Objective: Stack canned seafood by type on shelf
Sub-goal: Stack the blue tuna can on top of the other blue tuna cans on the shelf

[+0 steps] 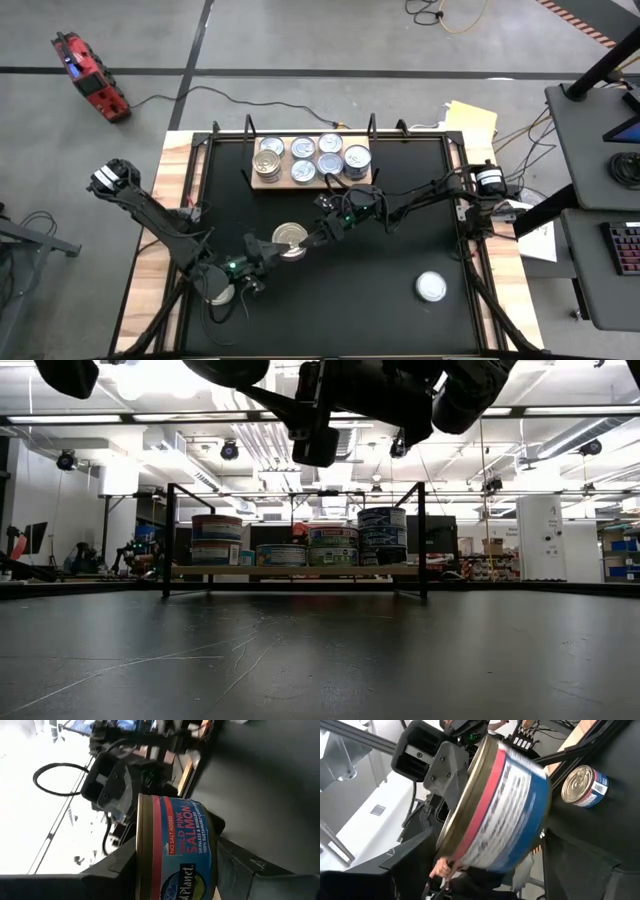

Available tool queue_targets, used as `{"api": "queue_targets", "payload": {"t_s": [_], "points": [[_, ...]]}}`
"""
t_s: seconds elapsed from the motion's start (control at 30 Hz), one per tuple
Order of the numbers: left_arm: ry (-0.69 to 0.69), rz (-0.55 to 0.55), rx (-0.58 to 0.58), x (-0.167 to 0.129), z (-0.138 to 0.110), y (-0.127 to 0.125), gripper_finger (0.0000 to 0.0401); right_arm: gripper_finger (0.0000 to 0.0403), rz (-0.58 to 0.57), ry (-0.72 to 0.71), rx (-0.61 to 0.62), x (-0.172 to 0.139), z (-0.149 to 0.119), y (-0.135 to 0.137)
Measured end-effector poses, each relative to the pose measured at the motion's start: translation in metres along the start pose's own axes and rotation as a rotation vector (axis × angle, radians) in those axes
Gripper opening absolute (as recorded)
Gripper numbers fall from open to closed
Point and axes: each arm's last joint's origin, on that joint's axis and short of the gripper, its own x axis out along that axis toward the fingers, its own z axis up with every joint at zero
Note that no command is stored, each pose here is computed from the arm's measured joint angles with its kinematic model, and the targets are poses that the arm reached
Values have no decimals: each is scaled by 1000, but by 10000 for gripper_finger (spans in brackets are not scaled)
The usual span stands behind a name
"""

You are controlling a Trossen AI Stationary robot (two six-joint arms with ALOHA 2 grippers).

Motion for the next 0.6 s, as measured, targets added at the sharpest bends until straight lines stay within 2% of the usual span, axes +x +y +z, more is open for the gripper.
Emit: {"api": "queue_targets", "payload": {"t_s": [0.23, 0.3, 0.47, 0.6], "points": [[179, 108, -48, -6, -12, 18, 174, 353, -18, 93, 11, -3, -4, -8], [176, 95, -20, -7, -16, 17, 174, 354, 2, 70, -38, -4, 1, -1], [173, 105, -75, -12, -27, 31, 174, 354, 8, 86, -159, -6, 1, 2], [169, 98, -118, -14, -41, 39, 174, 354, 17, 111, -272, -11, 2, 17]]}}
